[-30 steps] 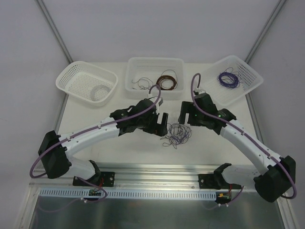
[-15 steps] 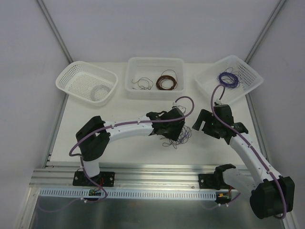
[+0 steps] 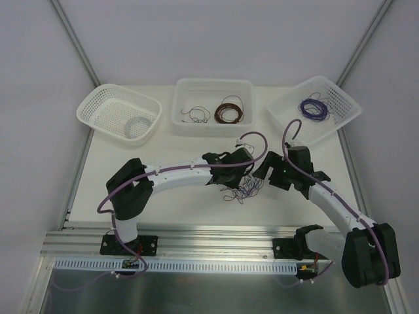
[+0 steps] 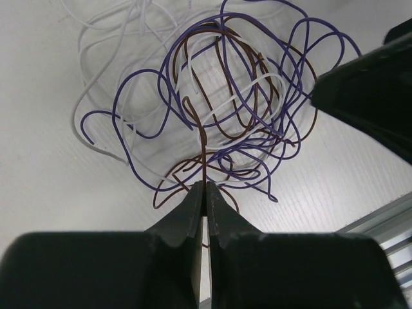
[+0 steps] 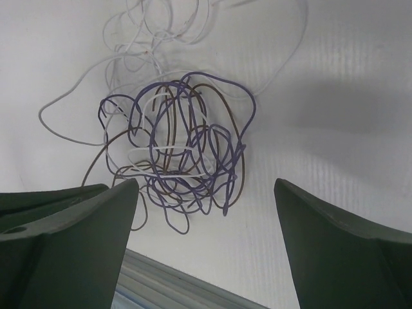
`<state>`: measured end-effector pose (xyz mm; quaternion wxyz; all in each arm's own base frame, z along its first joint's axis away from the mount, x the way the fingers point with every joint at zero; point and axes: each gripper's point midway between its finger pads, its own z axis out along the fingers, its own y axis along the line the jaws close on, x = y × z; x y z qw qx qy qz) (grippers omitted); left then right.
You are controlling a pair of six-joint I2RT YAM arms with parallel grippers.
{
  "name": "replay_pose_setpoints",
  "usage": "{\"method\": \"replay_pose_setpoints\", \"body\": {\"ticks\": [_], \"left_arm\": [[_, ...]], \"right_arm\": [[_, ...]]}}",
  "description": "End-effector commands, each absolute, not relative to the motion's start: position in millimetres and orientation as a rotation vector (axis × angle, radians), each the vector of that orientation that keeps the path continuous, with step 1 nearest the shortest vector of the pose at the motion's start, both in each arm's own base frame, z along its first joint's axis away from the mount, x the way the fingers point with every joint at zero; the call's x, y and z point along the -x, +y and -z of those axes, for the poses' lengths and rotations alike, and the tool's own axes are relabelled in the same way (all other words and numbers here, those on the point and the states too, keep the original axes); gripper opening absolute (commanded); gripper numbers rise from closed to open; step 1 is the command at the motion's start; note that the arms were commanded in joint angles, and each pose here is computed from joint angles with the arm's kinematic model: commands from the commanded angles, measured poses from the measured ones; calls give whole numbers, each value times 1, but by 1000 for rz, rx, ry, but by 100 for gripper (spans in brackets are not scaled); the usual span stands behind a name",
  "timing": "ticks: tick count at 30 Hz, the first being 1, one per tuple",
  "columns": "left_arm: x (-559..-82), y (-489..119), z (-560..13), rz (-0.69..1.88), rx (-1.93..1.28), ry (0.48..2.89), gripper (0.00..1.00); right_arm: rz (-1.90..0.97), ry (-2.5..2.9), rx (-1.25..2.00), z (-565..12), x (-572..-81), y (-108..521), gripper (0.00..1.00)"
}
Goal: Untangle the cables
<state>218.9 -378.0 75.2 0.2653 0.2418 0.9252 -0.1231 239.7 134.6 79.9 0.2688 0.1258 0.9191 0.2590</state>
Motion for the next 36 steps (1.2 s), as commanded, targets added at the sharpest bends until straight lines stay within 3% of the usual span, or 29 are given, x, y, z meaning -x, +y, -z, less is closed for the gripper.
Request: {"method": "replay_pose_setpoints", "body": {"ticks": [1,8,11,17,23,26,36], "left_arm": [[-219,-378,-120,402,-624,2423,0],[-217,-370,-158,460,-601,2362,0],[-215,-367,-173,480,-598,2343,0],[-220,-348,-220,493,-549,2256,0],[-236,-305,-278,515,-434,2166,0],[-248,-273,-310,516,-361,2128,0],[-281,-137,-403,233,-75,1944,0]], "right_arm": [[-784,2434,-254,-93,-257,157,91],[-634,2498,-197,-75,-275,175,88],[-551,2551,-189,-59,-274,178,82],[-469,2642,-235,-30,-269,174,61],[-353,2703,-238,-20,-255,155,28],[-274,2696,-261,-19,-254,136,17],[-163,2682,-359,-31,-235,84,6]]}}
